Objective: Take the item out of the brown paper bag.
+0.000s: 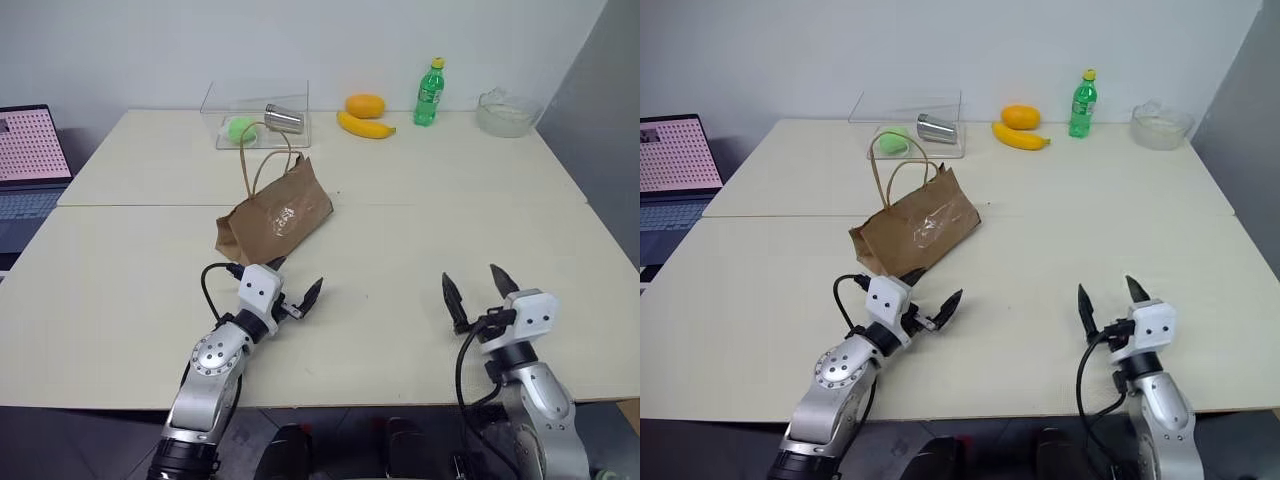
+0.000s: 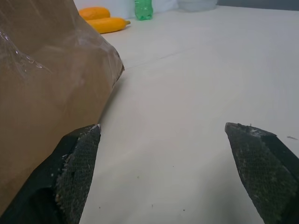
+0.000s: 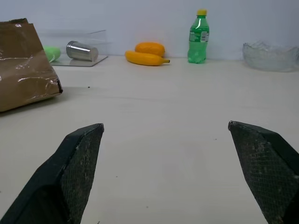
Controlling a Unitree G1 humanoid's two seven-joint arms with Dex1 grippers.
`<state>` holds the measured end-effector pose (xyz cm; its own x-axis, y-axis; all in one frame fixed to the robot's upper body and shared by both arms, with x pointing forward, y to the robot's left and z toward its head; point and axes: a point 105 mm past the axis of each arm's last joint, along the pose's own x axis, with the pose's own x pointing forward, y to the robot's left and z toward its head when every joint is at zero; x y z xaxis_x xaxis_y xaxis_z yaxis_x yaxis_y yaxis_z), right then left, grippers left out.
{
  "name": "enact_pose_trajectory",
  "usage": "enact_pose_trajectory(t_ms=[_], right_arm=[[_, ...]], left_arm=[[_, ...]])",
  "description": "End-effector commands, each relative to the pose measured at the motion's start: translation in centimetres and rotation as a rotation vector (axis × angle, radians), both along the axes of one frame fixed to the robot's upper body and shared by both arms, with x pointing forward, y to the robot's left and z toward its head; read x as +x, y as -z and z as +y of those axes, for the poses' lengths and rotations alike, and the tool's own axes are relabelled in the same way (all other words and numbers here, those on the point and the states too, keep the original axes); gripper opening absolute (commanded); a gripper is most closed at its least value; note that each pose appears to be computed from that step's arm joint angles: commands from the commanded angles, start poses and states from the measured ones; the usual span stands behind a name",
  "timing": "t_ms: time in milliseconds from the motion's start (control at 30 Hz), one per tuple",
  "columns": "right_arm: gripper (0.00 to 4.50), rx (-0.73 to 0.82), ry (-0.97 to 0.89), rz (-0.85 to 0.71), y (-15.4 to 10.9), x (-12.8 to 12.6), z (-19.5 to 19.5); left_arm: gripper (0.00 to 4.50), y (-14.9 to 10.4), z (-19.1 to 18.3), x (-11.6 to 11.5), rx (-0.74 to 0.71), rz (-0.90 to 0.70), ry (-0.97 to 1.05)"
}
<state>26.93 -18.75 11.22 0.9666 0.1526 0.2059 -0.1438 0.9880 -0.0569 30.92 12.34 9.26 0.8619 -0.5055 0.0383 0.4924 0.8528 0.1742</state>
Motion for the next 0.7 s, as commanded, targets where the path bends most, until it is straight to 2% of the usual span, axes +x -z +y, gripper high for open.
enact_pose_trajectory(t_ms=[33, 533, 700], right_arm=[[4.5, 0.011, 0.022, -0.048, -1.0, 0.2, -0.7], [4.5, -0.013, -0.071, -0.035, -0.9, 0.6, 1.0], [4.5, -0.123, -0.323, -0.097, -3.6, -0.3, 4.7]], left_arm=[[4.48, -1.3, -0.2, 0.5, -0.028, -0.061, 0.001], [4.48, -1.5, 0.1, 0.2, -0.009, -0.068, -0.057], [4.48, -5.2, 0.6, -0.8, -0.114, -0.105, -0.042]])
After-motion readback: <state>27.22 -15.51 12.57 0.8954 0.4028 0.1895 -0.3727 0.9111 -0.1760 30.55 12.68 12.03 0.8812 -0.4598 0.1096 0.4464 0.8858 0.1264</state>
